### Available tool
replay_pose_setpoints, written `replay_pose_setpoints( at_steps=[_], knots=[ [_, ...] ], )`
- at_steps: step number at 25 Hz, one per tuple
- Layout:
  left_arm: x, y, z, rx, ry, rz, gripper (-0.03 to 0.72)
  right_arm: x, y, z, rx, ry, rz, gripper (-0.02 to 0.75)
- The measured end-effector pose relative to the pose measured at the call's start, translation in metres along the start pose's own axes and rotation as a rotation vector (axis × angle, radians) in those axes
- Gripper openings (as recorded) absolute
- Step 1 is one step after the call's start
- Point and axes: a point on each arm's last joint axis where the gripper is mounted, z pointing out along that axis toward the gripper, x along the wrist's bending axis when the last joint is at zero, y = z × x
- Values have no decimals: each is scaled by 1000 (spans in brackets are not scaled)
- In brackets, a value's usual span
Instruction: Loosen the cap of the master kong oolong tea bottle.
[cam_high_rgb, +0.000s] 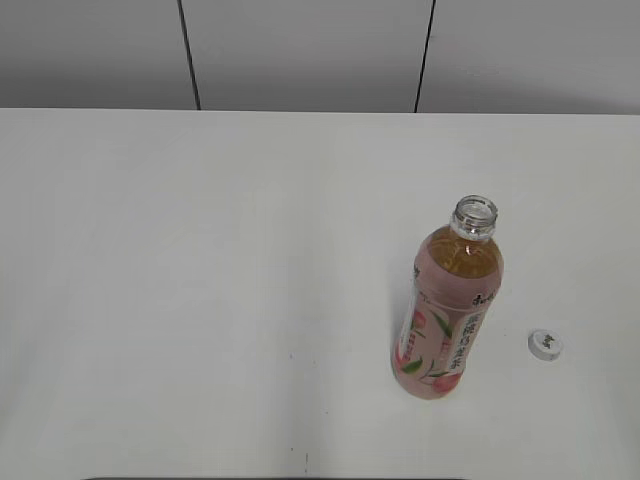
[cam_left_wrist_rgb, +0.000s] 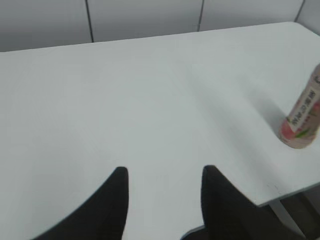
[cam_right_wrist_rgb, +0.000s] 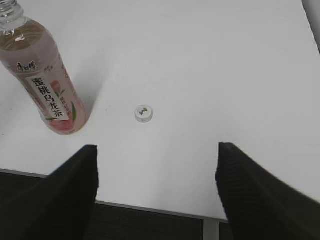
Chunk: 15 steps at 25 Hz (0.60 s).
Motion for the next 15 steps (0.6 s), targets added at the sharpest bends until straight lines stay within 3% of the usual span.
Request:
replay_pose_setpoints(
  at_steps=[7,11,15],
  knots=[
    [-3,-1,-1,-16,243,-96,291,1,0,0,4,-67,37,554],
    [-4,-1,-1,-20,303,-119,291,1,0,0,9,-139,76,554],
    [-4,-1,-1,-21,310,-122,290,2,0,0,9,-159,87,554]
  ],
)
